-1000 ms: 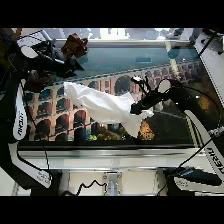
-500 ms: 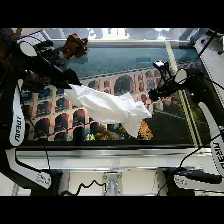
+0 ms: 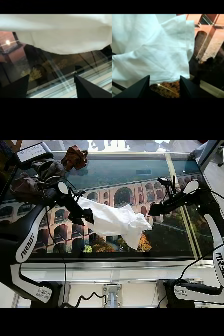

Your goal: Fold the shirts.

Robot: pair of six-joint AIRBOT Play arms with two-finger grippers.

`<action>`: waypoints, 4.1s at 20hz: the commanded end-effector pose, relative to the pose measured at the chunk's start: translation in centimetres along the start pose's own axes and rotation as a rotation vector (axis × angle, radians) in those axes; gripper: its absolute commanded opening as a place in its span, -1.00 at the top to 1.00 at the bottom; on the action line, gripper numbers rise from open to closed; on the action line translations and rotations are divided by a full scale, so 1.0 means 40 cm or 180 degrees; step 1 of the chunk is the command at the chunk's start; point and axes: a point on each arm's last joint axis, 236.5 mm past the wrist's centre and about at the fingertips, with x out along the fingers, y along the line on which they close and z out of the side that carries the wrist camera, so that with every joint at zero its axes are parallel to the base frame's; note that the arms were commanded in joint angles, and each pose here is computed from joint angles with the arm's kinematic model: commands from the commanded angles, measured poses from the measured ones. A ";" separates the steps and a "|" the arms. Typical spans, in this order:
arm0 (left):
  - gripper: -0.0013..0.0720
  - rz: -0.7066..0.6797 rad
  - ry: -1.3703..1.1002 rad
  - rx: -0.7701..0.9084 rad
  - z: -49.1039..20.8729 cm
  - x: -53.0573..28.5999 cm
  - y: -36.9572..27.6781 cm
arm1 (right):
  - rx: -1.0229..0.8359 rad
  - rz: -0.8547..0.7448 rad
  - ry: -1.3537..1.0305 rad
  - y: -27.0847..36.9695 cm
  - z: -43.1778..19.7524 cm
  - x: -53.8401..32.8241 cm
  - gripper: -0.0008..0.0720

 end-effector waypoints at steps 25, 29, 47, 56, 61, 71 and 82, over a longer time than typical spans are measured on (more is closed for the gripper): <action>-0.60 -0.0409 -0.0292 -0.1136 0.125 0.095 0.096 | -0.0060 0.0353 -0.0165 0.062 0.029 -0.005 -0.20; -0.60 -0.0632 -0.0227 -0.1150 0.130 0.110 0.067 | -0.0048 0.0398 -0.0181 0.070 0.032 -0.006 -0.20; 0.91 -0.0835 0.0254 -0.0959 0.054 0.121 0.025 | 0.0183 0.1104 0.0133 0.187 -0.033 -0.003 -0.20; 0.91 -0.0848 0.0313 -0.0815 0.040 0.119 0.022 | 0.0452 0.1107 0.0377 0.175 -0.142 0.140 -0.21; 0.91 -0.0844 0.0271 -0.0816 0.047 0.120 0.024 | 0.0552 0.0991 -0.0051 0.147 -0.064 0.156 -0.20; 0.91 -0.0849 0.0287 -0.0781 0.044 0.120 0.023 | 0.0125 0.1233 0.0294 0.290 -0.104 0.293 0.91; 0.91 -0.0915 0.0273 -0.0633 0.044 0.117 0.012 | 0.0292 0.1041 0.0408 0.161 -0.104 0.227 -0.02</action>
